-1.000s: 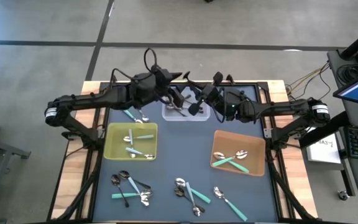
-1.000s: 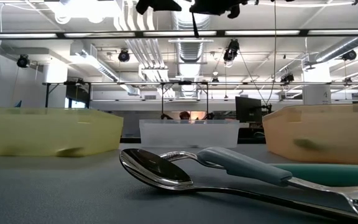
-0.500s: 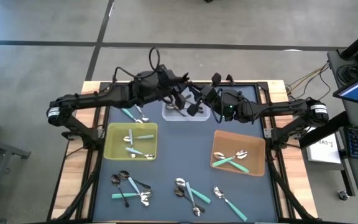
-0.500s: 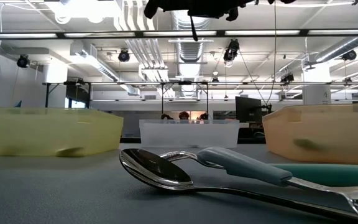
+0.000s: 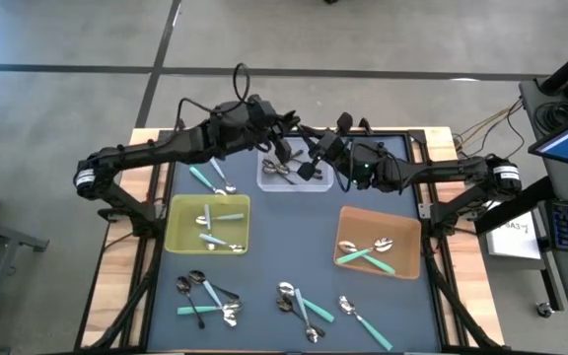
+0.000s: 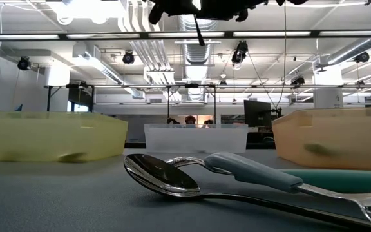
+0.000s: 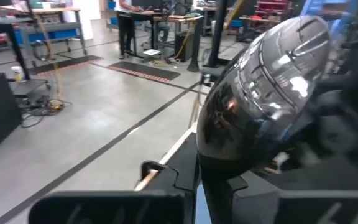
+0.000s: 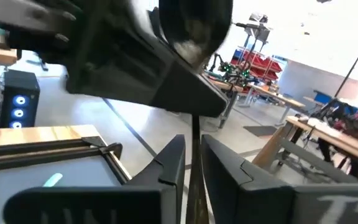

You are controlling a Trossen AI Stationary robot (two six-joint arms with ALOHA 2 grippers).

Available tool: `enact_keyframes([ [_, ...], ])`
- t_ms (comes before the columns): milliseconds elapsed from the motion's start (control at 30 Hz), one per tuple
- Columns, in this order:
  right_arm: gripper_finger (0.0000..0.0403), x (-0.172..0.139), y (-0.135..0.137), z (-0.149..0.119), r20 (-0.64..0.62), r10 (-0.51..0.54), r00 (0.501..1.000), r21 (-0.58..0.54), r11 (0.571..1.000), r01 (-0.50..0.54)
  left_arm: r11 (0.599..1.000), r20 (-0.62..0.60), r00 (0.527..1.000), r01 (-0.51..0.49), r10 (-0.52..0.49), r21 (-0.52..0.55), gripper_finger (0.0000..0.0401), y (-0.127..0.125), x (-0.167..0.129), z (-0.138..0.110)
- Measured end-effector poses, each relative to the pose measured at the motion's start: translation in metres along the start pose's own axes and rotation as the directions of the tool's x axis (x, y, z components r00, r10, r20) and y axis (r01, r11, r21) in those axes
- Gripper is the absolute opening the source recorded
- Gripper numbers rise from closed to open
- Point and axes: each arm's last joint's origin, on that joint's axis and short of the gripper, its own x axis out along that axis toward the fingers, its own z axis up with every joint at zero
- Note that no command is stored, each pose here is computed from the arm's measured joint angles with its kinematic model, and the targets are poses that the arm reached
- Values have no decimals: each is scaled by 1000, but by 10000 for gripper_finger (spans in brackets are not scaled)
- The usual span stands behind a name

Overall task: Sort silverware by color (type)
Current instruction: Put the black spoon into the transparent bin, then put the blue spoon into the yellow bin

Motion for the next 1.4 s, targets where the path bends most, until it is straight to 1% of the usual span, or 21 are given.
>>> enact_keyframes([
  [67,52,0,-2,0,2,-5,1000,-19,1000,5,1000,-9,1000,-13,13,6,0,5,1,-1],
  [267,83,2,-8,-4,-35,-16,999,-64,998,14,1000,-56,998,8,-7,17,0,26,7,-5],
  [400,87,3,-13,-11,-105,-19,994,-34,999,16,998,-180,983,-22,31,53,0,41,21,-25],
  [500,87,2,-14,-19,-196,-64,979,-16,998,62,998,-311,950,-3,22,63,0,47,36,-49],
  [633,82,-2,-13,-33,-330,-122,936,-36,993,116,998,-453,891,36,-6,56,0,47,54,-82],
  [733,79,-6,-12,-43,-414,-121,902,2,991,133,998,-534,846,40,-6,53,0,47,61,-100],
  [833,81,-10,-12,-52,-490,-116,864,47,986,159,998,-623,782,31,5,46,0,48,62,-110],
  [933,84,-14,-12,-59,-544,-116,831,44,985,167,998,-678,734,21,23,57,0,49,63,-112],
  [1067,87,-17,-12,-63,-581,-117,805,48,983,177,997,-698,715,32,29,75,9,49,68,-116],
  [1233,87,-24,-10,-68,-632,-94,769,80,979,185,993,-718,696,59,32,102,42,49,76,-125],
  [1333,91,-34,-8,-70,-690,-22,724,113,984,138,993,-723,691,66,24,95,70,49,78,-127],
  [1400,93,-42,-8,-72,-738,57,672,166,981,99,995,-721,693,83,-17,57,90,46,78,-125],
])
